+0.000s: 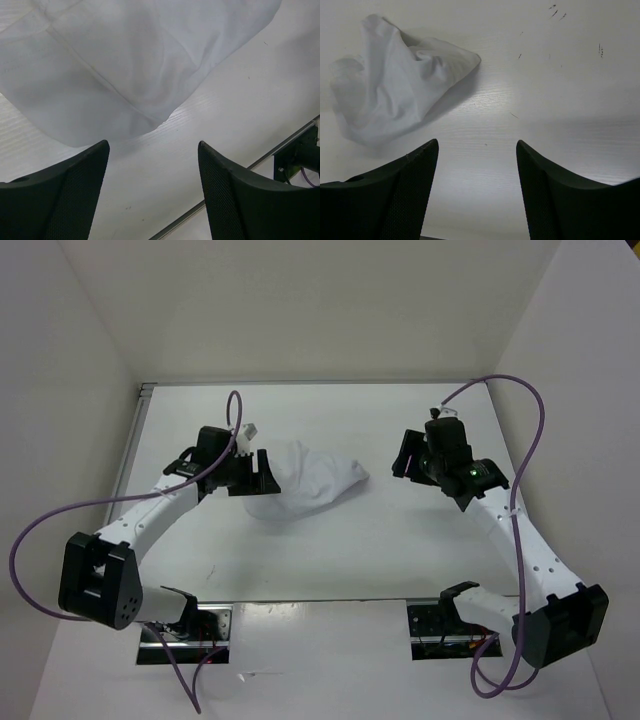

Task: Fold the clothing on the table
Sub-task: Move the skirt to the center of the board

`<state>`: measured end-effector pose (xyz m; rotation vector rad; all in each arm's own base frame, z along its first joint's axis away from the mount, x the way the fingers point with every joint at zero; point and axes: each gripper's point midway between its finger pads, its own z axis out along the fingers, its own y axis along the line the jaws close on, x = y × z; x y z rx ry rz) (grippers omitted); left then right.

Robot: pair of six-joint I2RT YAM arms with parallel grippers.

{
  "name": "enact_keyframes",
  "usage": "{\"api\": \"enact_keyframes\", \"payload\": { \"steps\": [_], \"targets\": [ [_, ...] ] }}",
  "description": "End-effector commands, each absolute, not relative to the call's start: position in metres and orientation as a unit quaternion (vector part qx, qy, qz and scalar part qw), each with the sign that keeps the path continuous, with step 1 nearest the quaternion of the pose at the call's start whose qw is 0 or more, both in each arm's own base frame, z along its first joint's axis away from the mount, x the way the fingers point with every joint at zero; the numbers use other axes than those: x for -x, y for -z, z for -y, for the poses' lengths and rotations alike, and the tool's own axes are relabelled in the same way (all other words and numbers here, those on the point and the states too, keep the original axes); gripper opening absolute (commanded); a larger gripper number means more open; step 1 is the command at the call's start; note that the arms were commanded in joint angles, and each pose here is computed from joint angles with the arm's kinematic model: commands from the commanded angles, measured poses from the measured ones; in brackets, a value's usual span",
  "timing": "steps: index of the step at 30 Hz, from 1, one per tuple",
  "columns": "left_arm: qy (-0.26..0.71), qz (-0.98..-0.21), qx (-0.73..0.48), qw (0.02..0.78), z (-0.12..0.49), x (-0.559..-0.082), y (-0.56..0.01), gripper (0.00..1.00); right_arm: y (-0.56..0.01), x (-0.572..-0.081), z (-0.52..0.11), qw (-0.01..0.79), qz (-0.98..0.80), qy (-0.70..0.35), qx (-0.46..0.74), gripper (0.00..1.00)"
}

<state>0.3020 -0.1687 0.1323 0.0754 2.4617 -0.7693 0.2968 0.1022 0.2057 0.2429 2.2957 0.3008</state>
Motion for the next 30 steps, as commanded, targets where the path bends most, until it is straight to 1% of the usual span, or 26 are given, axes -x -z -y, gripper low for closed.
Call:
{"api": "enact_keyframes", "payload": {
  "steps": [1,4,6,11,13,17,18,19,21,22,23,25,26,27,30],
  "targets": [
    [0.305,-0.902,-0.054,0.3,0.176,-0.314,-0.147,0.79,-0.236,-0.307,-0.11,0.437,-0.882,-0.147,-0.099,0.69],
    [0.306,-0.901,-0.055,0.303,0.177,-0.318,-0.145,0.79,-0.23,-0.309,-0.11,0.429,-0.886,-0.143,-0.099,0.69],
    [0.291,-0.908,-0.034,0.299,0.174,-0.328,-0.132,0.79,-0.231,-0.311,-0.113,0.426,-0.887,-0.148,-0.096,0.69],
    [0.28,-0.912,0.027,0.3,0.177,-0.365,-0.11,0.79,-0.23,-0.311,-0.119,0.421,-0.888,-0.16,-0.09,0.69],
    [0.279,-0.911,0.042,0.3,0.18,-0.381,-0.104,0.76,-0.227,-0.312,-0.119,0.421,-0.888,-0.16,-0.09,0.69],
    [0.269,-0.91,0.067,0.307,0.18,-0.402,-0.096,0.75,-0.223,-0.31,-0.12,0.415,-0.891,-0.162,-0.088,0.69],
    [0.263,-0.914,0.067,0.303,0.182,-0.403,-0.089,0.72,-0.223,-0.311,-0.118,0.418,-0.891,-0.155,-0.086,0.69],
    [0.257,-0.916,0.069,0.301,0.181,-0.404,-0.085,0.66,-0.223,-0.311,-0.118,0.418,-0.891,-0.155,-0.086,0.69],
    [0.25,-0.919,0.073,0.297,0.18,-0.41,-0.08,0.56,-0.223,-0.312,-0.116,0.421,-0.891,-0.149,-0.084,0.69],
    [0.25,-0.921,0.069,0.291,0.184,-0.408,-0.076,0.49,-0.221,-0.311,-0.114,0.419,-0.893,-0.143,-0.086,0.69],
    [0.244,-0.923,0.072,0.29,0.183,-0.41,-0.075,0.28,-0.221,-0.311,-0.114,0.419,-0.893,-0.143,-0.086,0.69],
    [0.241,-0.925,0.067,0.287,0.183,-0.411,-0.072,0.04,-0.22,-0.31,-0.11,0.419,-0.894,-0.133,-0.09,0.69],
    [0.247,-0.925,0.061,0.283,0.189,-0.408,-0.075,0.0,-0.221,-0.312,-0.11,0.419,-0.894,-0.131,-0.086,0.69],
    [0.251,-0.923,0.053,0.287,0.19,-0.41,-0.079,0.0,-0.221,-0.313,-0.108,0.421,-0.894,-0.126,-0.089,0.69],
    [0.3,-0.902,0.002,0.309,0.216,-0.417,-0.129,0.0,-0.221,-0.314,-0.106,0.423,-0.893,-0.122,-0.091,0.69]
  ]
}}
